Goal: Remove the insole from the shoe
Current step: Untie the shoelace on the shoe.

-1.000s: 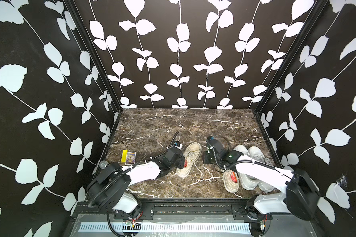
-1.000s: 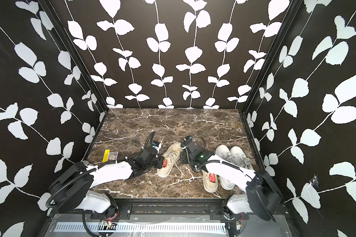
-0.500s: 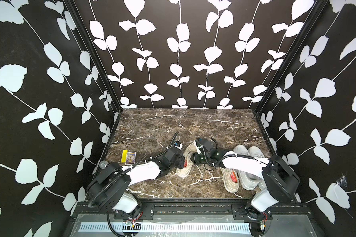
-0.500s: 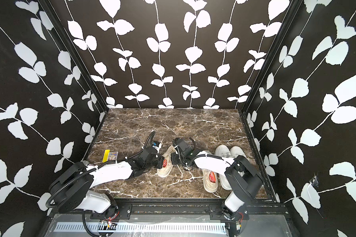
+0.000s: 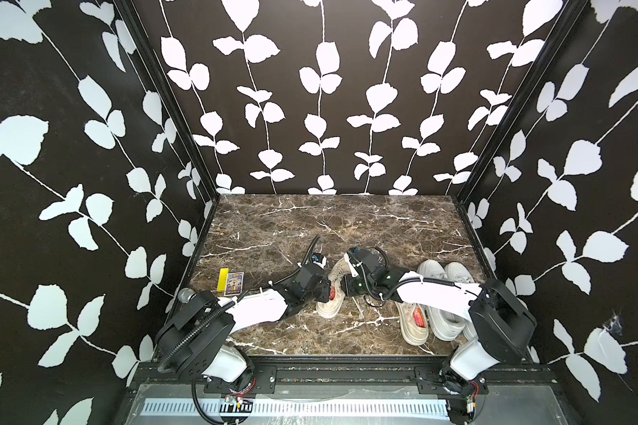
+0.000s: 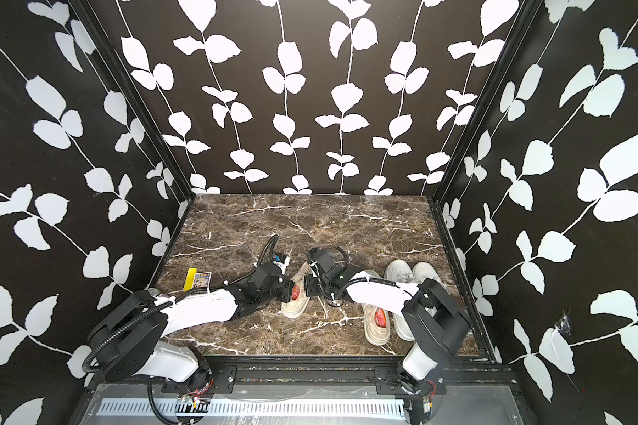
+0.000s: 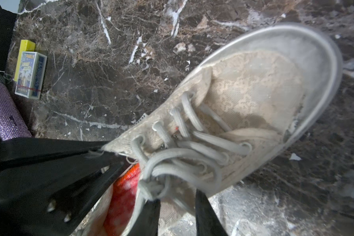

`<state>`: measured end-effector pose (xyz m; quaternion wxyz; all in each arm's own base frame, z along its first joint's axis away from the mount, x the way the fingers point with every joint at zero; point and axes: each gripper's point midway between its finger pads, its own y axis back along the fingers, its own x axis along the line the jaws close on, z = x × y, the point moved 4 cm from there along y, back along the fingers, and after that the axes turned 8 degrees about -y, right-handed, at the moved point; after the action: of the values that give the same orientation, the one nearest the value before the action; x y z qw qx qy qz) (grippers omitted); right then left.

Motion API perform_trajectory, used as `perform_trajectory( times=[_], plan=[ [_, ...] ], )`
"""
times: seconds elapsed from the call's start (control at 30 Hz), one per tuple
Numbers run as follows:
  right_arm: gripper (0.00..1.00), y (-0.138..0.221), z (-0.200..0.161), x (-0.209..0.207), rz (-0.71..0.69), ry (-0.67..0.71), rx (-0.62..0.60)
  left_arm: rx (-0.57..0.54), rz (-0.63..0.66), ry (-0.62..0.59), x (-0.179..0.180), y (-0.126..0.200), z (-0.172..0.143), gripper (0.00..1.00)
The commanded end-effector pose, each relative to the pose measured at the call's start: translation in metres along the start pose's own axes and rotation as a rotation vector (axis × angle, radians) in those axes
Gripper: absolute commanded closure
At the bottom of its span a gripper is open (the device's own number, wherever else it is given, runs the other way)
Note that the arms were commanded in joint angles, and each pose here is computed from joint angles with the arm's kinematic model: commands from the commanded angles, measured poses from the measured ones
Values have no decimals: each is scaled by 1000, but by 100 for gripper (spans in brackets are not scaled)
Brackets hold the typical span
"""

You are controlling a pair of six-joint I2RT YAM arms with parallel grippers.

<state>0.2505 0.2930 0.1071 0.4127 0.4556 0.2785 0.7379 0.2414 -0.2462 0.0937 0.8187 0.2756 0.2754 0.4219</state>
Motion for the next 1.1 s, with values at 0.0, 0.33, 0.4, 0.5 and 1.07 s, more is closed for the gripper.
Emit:
perform_trajectory(
  times=[0.0,0.33,0.4,0.5,1.07],
  plan=[
    [72,-8,3,-2,-47,12,-8,-11,-44,14,-9,4,10,100],
    [100,18,6,-33,-231,-15,-111,5,55,43,6,5,5,100],
    [100,26,5,-43,-283,-32,-136,7,94,51,11,6,4,100],
    [100,36,4,-50,-313,-54,-166,7,133,59,17,8,2,100],
    [100,37,5,-55,-211,-152,-129,5,103,48,12,6,4,100]
  ],
)
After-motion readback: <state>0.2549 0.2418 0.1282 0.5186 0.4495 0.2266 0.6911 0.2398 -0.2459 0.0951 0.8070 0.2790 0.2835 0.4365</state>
